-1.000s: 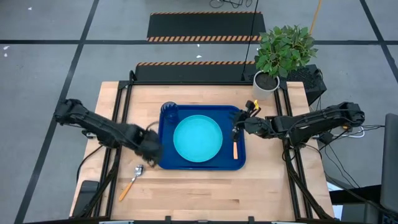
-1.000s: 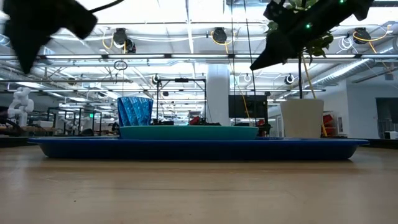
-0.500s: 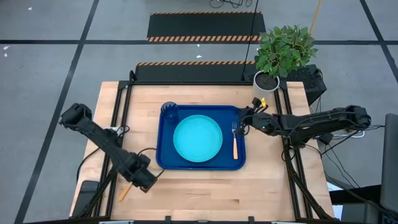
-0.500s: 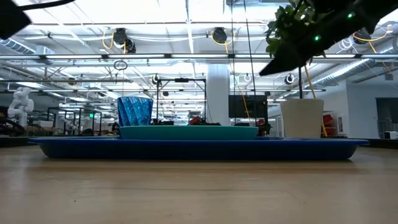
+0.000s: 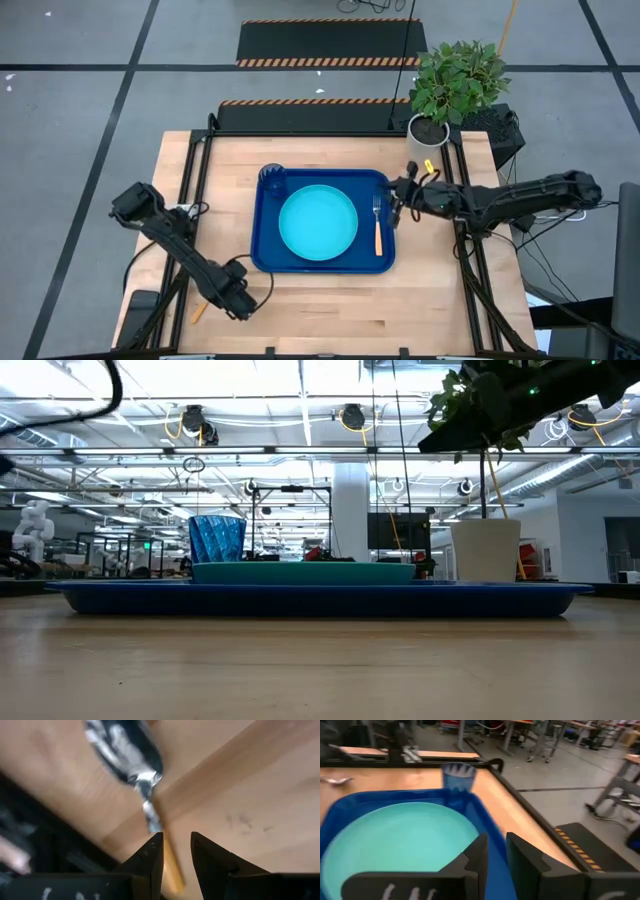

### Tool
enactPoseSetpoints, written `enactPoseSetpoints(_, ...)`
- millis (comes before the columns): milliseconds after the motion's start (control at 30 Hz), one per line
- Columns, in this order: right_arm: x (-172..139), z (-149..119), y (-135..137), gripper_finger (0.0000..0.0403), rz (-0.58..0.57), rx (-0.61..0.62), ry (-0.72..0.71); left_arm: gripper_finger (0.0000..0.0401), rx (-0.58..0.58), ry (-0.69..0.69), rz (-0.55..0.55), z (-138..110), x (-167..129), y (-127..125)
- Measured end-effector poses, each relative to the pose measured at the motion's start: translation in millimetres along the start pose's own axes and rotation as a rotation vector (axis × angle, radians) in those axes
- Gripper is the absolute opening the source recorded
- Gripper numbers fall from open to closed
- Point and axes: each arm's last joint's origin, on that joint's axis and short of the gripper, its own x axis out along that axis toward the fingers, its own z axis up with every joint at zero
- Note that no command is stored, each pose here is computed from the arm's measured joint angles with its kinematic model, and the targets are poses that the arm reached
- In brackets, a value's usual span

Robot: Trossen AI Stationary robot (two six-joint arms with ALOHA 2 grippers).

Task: Pick and place plate/cup/fork/spoon on tray
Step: Put the yellow spoon in the middle of the orange fork and light blue plate

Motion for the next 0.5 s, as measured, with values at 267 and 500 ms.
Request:
enactPoseSetpoints(267,-4,-1,9,0.0064,0.041,-0.010,0.007,0.0102,-0.060,0.005,-0.071,3,23,20)
enactPoseSetpoints(500,-4,-3,8,0.0064,0.038,-0.015,0.024,0.0102,-0.120,-0.055,-0.127,-3,2,38)
